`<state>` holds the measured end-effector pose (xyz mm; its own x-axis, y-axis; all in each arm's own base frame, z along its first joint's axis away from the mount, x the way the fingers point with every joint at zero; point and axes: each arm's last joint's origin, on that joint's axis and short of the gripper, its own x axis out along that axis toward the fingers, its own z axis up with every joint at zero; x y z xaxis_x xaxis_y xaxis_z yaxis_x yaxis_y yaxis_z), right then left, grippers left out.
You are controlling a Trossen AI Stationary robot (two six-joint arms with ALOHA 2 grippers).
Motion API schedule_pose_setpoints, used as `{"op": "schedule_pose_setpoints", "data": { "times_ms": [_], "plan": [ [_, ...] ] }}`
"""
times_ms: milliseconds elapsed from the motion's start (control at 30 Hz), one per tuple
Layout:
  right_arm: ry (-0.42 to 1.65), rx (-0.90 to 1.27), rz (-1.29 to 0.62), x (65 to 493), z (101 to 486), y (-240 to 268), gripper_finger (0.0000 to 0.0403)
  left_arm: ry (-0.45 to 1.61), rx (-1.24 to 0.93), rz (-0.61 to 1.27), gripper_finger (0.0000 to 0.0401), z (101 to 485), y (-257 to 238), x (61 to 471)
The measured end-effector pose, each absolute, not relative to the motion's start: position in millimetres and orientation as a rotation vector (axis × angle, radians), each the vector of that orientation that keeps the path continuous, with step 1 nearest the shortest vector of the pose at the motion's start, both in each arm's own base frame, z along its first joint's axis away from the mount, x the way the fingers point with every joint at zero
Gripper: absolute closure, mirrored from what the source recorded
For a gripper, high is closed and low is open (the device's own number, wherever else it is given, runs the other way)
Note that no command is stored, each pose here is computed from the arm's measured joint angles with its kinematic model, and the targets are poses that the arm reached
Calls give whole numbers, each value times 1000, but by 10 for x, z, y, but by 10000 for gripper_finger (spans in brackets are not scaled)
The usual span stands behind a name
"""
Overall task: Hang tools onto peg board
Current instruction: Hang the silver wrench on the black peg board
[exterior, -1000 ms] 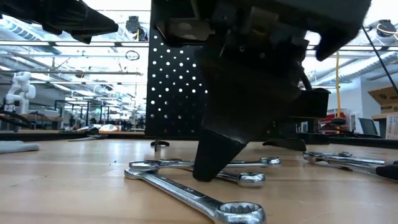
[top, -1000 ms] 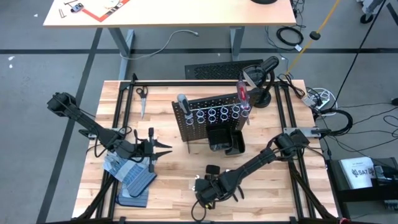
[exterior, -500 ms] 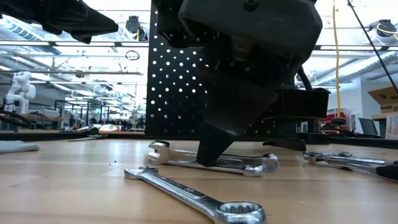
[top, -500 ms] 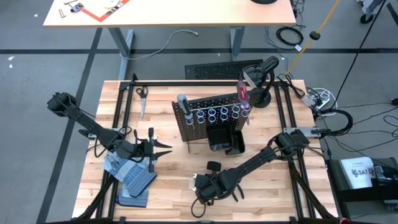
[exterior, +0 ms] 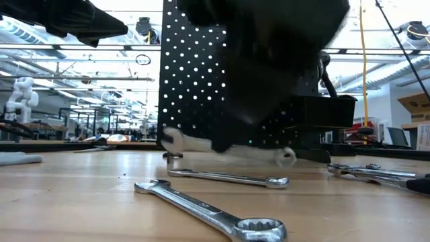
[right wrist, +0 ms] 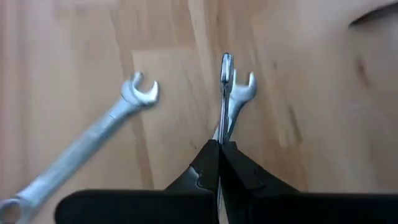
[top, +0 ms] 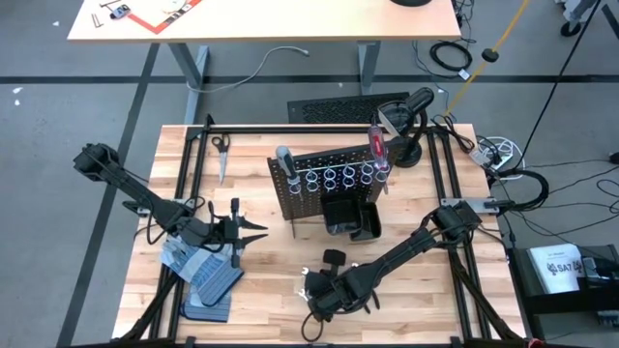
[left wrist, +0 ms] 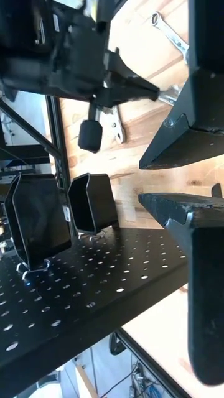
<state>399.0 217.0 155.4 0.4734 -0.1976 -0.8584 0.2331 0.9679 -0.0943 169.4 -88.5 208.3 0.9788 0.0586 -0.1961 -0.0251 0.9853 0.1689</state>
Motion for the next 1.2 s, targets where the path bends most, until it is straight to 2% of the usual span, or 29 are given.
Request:
{"op": "schedule_pose_setpoints", "data": {
  "times_ms": [300,633,1200],
  "plan": [
    [930,9,-242,4039,1670,2223,401,202,167,42,319,2081,-885,1693],
    [636,-108,-302,3978,2209,2331,401,202,167,43,319,2081,-885,1694],
    [108,-340,-563,3273,4123,2137,402,201,165,47,319,2082,-884,1693]
  ]
}}
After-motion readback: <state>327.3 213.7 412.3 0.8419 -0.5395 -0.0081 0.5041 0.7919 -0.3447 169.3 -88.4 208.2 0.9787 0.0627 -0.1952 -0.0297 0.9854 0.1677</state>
